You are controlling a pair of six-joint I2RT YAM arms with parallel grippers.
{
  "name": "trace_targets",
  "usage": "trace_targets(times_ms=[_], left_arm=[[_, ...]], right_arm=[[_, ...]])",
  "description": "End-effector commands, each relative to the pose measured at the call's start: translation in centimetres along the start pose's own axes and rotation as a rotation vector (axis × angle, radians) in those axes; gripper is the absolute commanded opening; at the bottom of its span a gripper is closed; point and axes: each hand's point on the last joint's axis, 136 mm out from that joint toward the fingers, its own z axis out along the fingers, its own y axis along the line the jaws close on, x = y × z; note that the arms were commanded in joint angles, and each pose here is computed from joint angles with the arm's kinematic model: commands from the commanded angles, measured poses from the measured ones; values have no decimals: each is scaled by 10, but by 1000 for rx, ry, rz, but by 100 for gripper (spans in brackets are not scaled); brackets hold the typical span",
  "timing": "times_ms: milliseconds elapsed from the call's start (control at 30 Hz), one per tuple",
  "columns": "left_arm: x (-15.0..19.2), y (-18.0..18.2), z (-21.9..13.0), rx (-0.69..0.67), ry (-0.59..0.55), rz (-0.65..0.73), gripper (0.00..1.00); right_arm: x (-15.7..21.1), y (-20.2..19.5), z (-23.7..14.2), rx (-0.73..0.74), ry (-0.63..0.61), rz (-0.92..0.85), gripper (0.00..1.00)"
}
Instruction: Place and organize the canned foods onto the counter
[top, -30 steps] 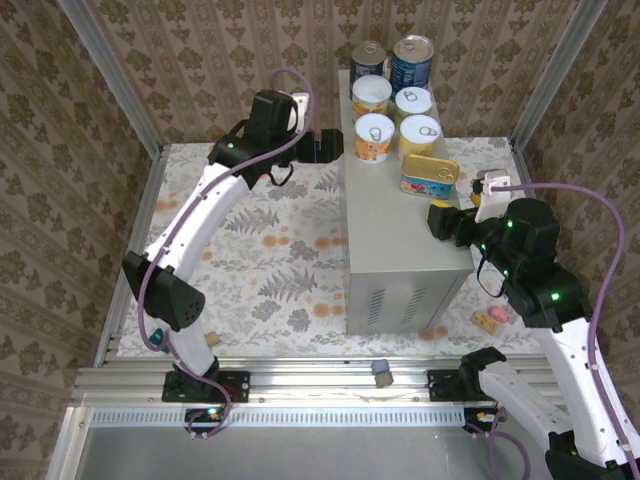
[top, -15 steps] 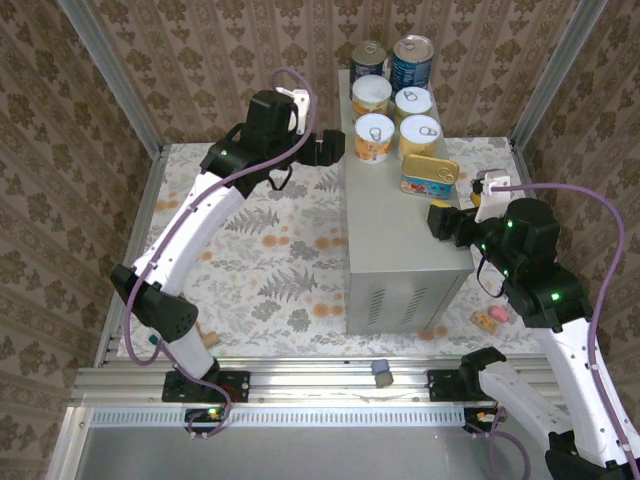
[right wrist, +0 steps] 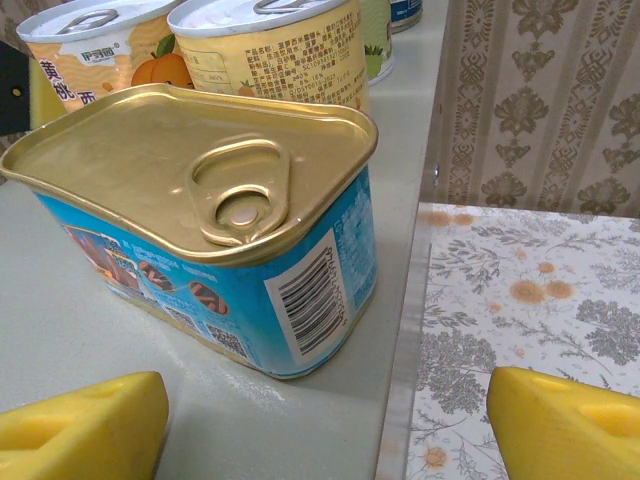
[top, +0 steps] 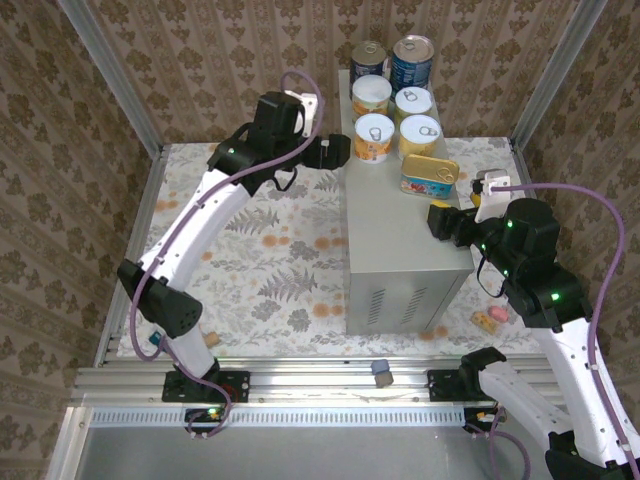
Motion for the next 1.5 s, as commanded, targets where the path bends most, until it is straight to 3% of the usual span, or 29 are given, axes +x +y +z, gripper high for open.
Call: trace_targets(times_ms=[0, 733, 1000, 1467], left_arm=[[-5, -7, 1, 28, -2, 16, 100], [-3, -9, 9, 39, 7, 17, 100], [-3, -8, -17, 26, -20, 18, 100], [39, -32, -63, 100, -12, 88, 100]], right_arm=[[21, -2, 0, 5, 79, -14, 84], [23, -4, -2, 14, 84, -17, 84], [23, -6, -1, 27, 91, -10, 84], [17, -22, 14, 111, 108, 33, 84]])
